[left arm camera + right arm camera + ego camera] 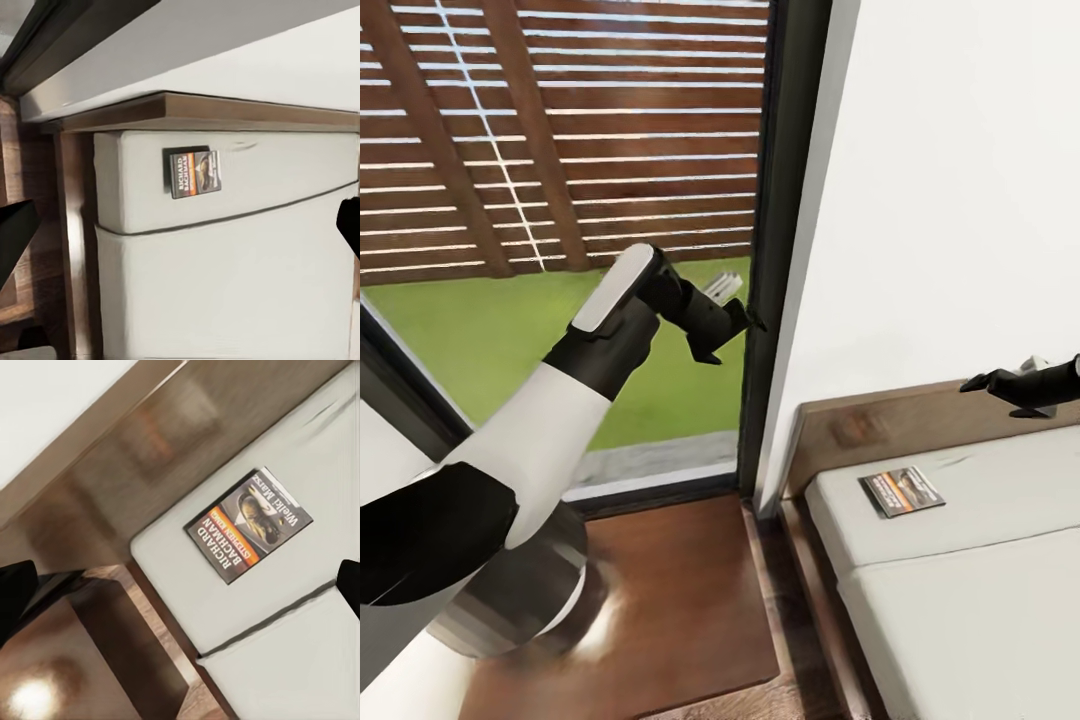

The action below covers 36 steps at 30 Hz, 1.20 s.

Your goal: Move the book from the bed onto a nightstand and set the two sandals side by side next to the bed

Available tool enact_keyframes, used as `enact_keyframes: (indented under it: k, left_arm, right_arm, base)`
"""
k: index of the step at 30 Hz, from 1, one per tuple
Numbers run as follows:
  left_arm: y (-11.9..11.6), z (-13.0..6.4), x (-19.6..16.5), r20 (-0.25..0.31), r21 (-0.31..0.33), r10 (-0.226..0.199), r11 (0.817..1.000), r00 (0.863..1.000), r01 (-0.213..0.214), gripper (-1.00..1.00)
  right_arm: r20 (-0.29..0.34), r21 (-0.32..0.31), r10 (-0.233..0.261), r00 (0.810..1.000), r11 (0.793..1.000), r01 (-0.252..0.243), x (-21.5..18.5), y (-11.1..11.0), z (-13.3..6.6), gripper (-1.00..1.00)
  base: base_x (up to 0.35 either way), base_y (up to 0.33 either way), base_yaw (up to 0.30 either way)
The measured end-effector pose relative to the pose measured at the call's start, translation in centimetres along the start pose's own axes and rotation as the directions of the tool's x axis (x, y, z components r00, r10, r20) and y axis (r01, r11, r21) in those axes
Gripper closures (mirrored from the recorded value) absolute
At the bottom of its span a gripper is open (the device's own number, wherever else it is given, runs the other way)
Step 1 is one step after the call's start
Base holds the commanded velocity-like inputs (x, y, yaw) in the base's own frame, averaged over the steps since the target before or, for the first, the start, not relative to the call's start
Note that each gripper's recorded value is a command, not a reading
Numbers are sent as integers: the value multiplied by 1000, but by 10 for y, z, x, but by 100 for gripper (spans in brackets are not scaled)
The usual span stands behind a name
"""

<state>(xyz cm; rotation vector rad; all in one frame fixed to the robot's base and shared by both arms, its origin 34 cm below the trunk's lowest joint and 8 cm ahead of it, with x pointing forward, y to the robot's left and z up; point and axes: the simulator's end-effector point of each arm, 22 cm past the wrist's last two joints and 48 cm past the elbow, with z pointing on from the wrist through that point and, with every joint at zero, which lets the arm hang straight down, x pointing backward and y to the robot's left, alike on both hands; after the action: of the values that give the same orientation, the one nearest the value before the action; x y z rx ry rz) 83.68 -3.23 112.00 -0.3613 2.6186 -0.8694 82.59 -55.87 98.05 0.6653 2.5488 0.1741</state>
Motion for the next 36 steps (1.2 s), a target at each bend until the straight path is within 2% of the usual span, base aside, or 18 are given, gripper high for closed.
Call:
enact_keyframes:
  k: [6,14,36]
  left_arm:
    - [21,16,2,-24,-43,-35,999,999,34,-100]
    - [36,28,3,-42,-69,-58,996,997,55,-100]
    - [54,50,6,-73,-89,-76,994,994,69,-100]
  right_arm:
    - [-13,2,-2,1000,1000,2,4,1,8,-100]
    - [-31,-2,-7,999,1000,7,11,6,19,-100]
    - [-97,-63,-51,994,997,45,41,58,61,-100]
  base:
    - [0,0,-93]
    - [0,0,-92]
    - [0,0,-29]
